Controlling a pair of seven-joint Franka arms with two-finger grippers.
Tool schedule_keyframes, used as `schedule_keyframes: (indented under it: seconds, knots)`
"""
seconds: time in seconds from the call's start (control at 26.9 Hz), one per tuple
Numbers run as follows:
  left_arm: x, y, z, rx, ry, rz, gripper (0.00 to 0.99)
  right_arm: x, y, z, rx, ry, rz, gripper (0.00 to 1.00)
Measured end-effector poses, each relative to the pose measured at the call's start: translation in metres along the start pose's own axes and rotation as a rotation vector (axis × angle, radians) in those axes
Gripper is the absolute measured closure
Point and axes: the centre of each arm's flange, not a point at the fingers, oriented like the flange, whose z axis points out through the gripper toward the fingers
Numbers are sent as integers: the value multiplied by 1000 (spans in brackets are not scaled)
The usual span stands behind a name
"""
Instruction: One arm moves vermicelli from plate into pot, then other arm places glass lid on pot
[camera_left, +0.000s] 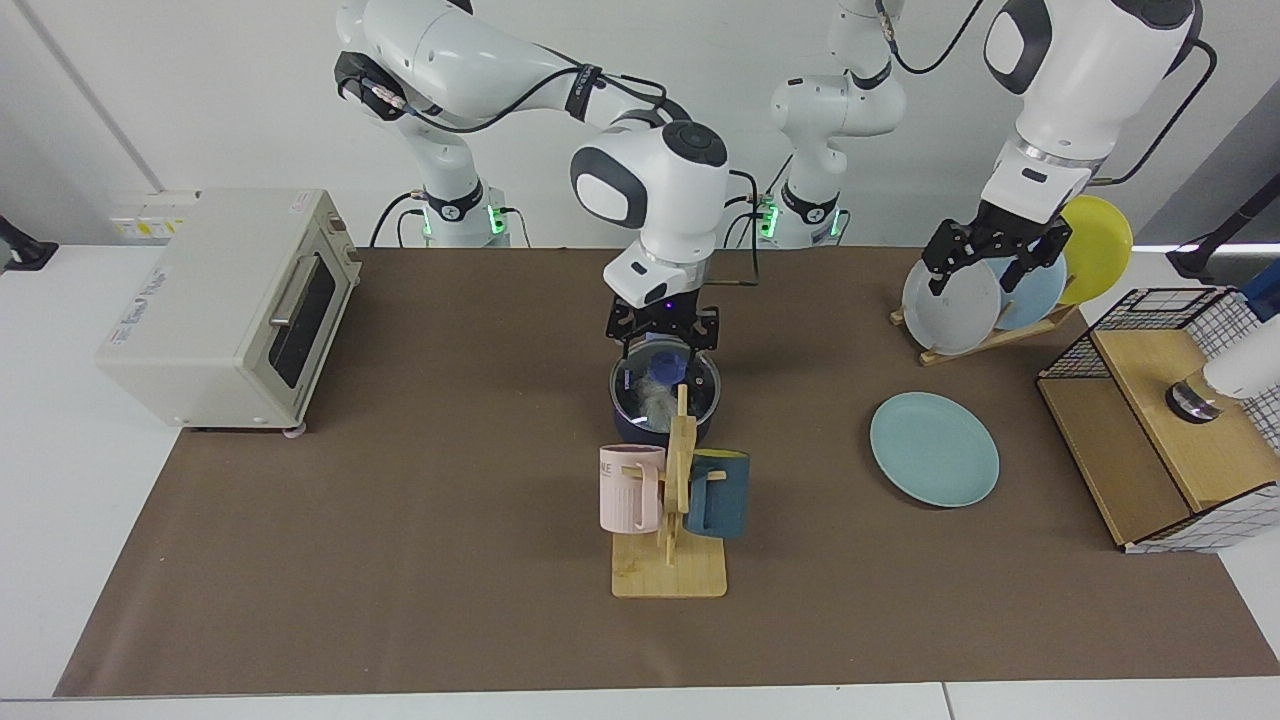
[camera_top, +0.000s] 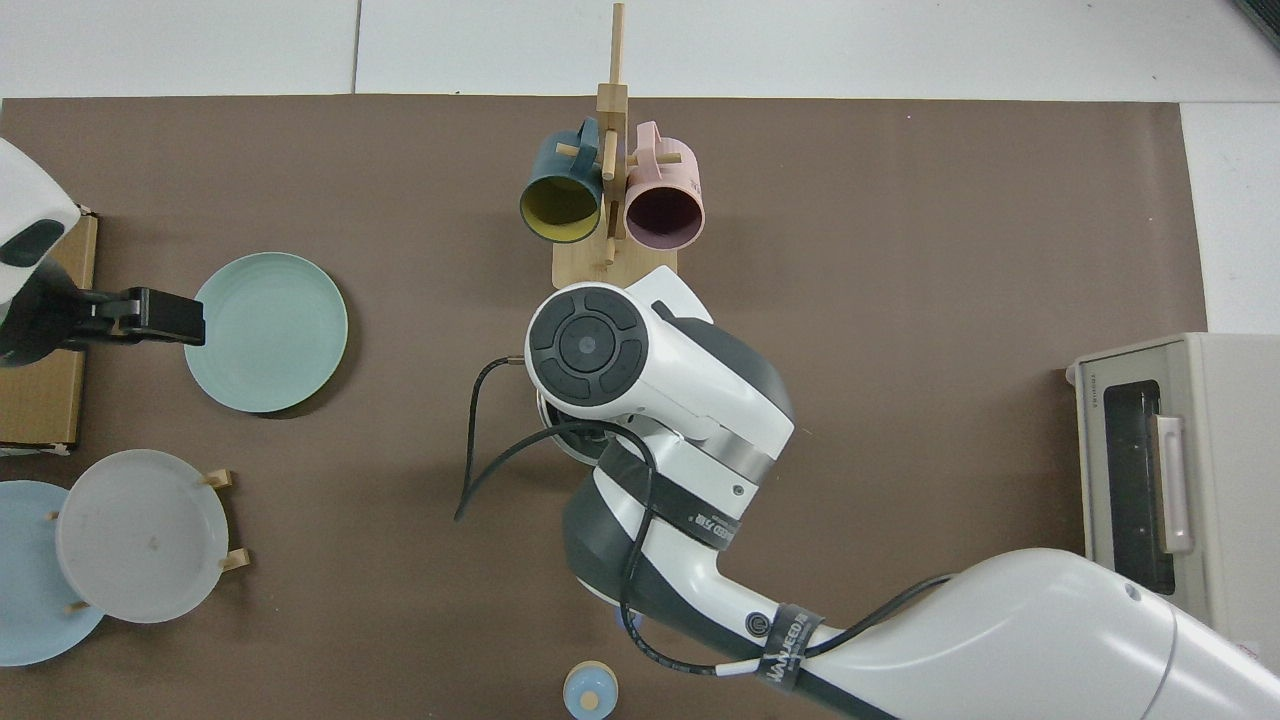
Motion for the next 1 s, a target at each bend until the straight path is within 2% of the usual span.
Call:
schedule_keyframes:
  seconds: [0.26, 0.33, 0.41, 0.59, 0.67, 0.78, 1.0]
  knots:
    - [0, 0, 0, 0, 0, 0, 0, 1, 33, -72, -64, 0, -22, 0]
    - [0, 0, 0, 0, 0, 0, 0, 5, 51, -90, -72, -13, -25, 0]
    - [0, 0, 0, 0, 0, 0, 0, 13, 76, -108, -59, -34, -33, 0]
    - [0, 0, 0, 0, 0, 0, 0, 34, 162, -148, 3, -77, -54, 0]
    - [0, 0, 0, 0, 0, 0, 0, 37, 198, -156, 2, -78, -66, 0]
    - [0, 0, 0, 0, 0, 0, 0, 38, 241, -154, -5, -89, -61, 0]
    - [0, 0, 0, 0, 0, 0, 0, 50, 289, -126, 30, -105, -6, 0]
